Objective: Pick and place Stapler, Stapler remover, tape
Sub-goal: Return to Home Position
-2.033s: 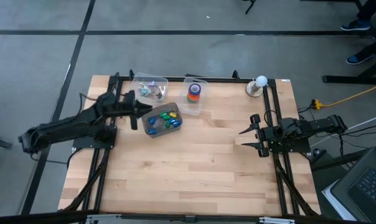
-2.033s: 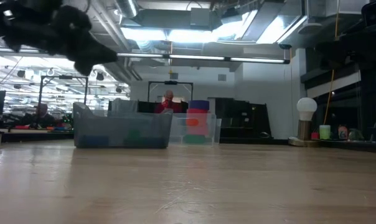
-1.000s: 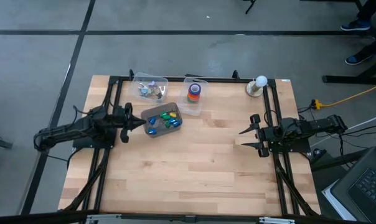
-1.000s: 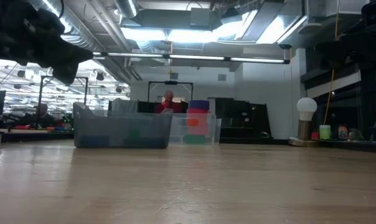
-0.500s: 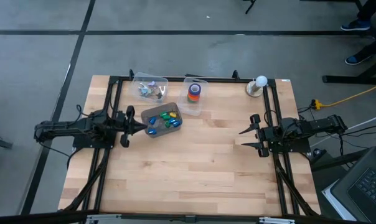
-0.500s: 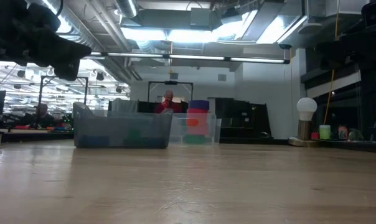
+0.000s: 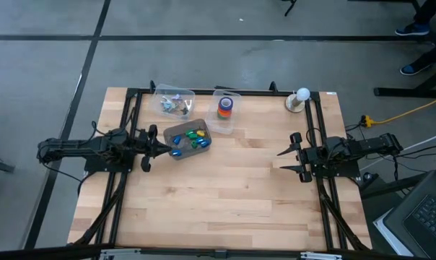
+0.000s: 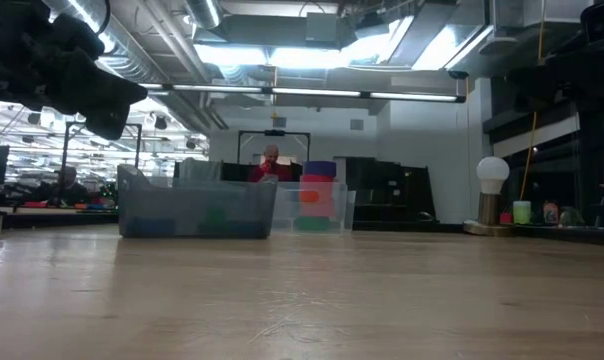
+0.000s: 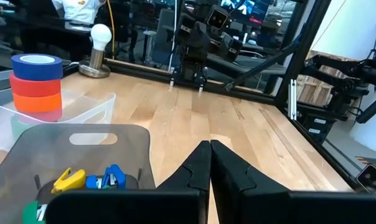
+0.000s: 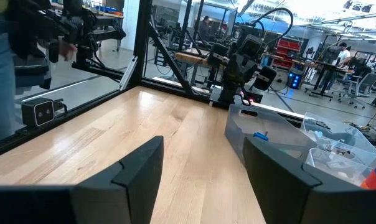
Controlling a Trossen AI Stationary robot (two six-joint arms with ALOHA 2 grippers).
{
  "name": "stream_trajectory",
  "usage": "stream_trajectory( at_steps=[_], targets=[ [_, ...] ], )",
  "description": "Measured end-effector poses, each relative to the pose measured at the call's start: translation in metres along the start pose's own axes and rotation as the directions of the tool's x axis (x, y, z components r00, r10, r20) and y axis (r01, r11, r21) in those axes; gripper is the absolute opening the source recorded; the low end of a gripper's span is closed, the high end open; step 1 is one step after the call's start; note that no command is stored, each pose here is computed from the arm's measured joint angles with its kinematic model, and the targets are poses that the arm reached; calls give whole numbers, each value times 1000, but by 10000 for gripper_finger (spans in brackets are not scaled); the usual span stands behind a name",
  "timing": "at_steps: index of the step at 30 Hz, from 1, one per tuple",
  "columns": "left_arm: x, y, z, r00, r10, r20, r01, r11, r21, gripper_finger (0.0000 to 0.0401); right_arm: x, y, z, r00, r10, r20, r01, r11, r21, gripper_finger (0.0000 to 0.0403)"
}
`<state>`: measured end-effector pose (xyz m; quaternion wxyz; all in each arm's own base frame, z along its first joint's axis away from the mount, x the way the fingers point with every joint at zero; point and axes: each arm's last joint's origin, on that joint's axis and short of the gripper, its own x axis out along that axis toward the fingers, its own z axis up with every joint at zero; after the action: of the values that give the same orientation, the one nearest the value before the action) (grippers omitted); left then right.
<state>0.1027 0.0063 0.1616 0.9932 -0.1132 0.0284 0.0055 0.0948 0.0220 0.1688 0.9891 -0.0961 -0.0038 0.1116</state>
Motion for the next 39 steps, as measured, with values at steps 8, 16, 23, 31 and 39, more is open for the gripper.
stream_trajectory(
  at_steps=[8,16,23,31,39],
  targets=[
    [0,0,0,1000,0,0,0,1000,0,7,0,0,0,1000,0,0,0,1000,0,225],
    [0,0,0,1000,0,0,0,1000,0,5,0,0,0,1000,0,0,0,1000,0,225],
    [0,0,0,1000,0,0,0,1000,0,6,0,0,0,1000,0,0,0,1000,0,225],
    [0,0,0,1000,0,0,0,1000,0,7,0,0,0,1000,0,0,0,1000,0,225],
    [0,0,0,1000,0,0,0,1000,0,6,0,0,0,1000,0,0,0,1000,0,225]
  ],
)
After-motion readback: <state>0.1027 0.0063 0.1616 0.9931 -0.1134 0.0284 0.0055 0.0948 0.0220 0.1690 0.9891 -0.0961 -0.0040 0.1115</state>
